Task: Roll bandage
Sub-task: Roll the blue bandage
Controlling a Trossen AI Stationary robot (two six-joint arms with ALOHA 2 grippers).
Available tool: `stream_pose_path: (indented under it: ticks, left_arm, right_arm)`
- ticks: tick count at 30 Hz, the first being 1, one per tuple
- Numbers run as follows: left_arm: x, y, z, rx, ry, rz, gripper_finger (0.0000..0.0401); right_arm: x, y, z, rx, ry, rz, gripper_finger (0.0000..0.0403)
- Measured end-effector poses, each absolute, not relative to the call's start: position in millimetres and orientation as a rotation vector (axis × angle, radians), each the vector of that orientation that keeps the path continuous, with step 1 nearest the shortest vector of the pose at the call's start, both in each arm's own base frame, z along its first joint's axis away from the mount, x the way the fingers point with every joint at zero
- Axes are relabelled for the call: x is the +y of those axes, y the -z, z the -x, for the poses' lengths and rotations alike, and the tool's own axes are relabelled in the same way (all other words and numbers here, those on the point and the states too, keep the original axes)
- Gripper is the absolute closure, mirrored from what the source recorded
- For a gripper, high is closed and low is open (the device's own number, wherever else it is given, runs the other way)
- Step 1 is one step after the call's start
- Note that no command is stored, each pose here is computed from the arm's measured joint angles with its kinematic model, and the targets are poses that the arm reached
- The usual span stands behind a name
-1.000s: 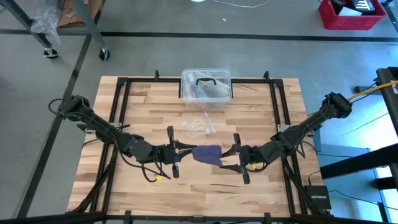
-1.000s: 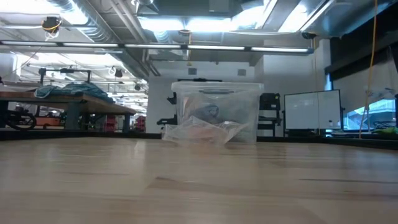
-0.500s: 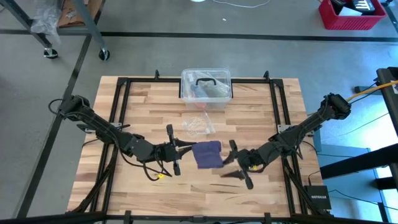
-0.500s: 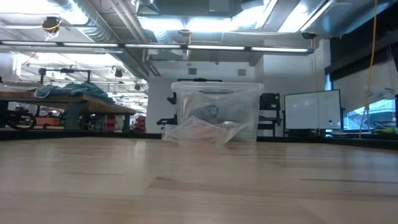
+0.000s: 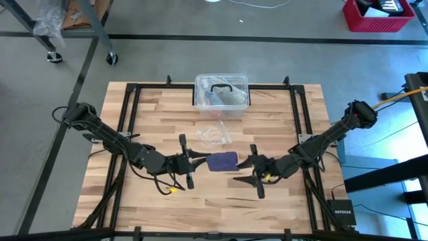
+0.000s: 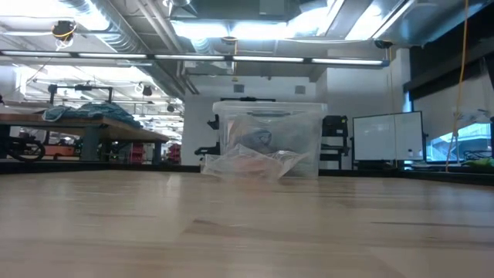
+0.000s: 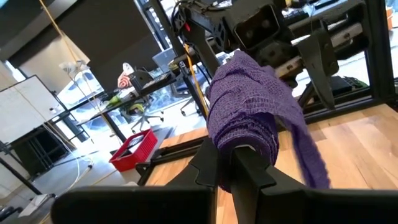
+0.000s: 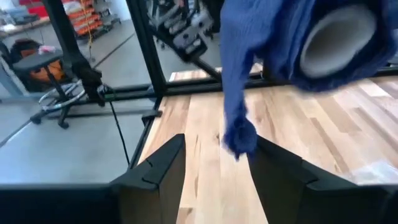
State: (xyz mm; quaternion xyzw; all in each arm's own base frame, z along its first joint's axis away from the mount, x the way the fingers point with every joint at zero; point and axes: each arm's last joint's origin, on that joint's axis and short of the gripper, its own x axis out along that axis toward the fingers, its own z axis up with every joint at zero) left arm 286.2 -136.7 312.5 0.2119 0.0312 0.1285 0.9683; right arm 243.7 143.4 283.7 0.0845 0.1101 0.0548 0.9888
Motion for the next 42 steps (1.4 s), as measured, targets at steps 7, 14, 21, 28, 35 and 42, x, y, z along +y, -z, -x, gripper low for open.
stream_pose_path:
  ticks: [7, 14, 21, 28, 35, 42]
  left_arm:
    - [-137, -313, -286, 0.062, -0.259, -0.426, 0.0387]
    - [-137, -313, -286, 0.062, -0.259, -0.423, 0.0386]
    - [-137, -312, -286, 0.066, -0.258, -0.415, 0.0386]
    - [-137, -312, -286, 0.066, -0.257, -0.412, 0.0386]
    - [-137, -312, -286, 0.065, -0.257, -0.412, 0.0386]
    - [-136, -313, -286, 0.056, -0.262, -0.405, 0.0386]
  right_arm:
    - [138, -280, -239, 0.3, -0.042, -0.114, 0.0228]
    - [128, -283, -244, 0.381, -0.032, -0.129, 0.0227]
    - [131, -288, -247, 0.319, -0.075, -0.047, 0.0164]
    - [135, -301, -250, 0.198, -0.157, -0.084, 0.0136]
    - [135, -300, -252, 0.188, -0.121, -0.1, 0.0209]
    - [141, -286, -264, 0.206, -0.101, -0.101, 0.0319]
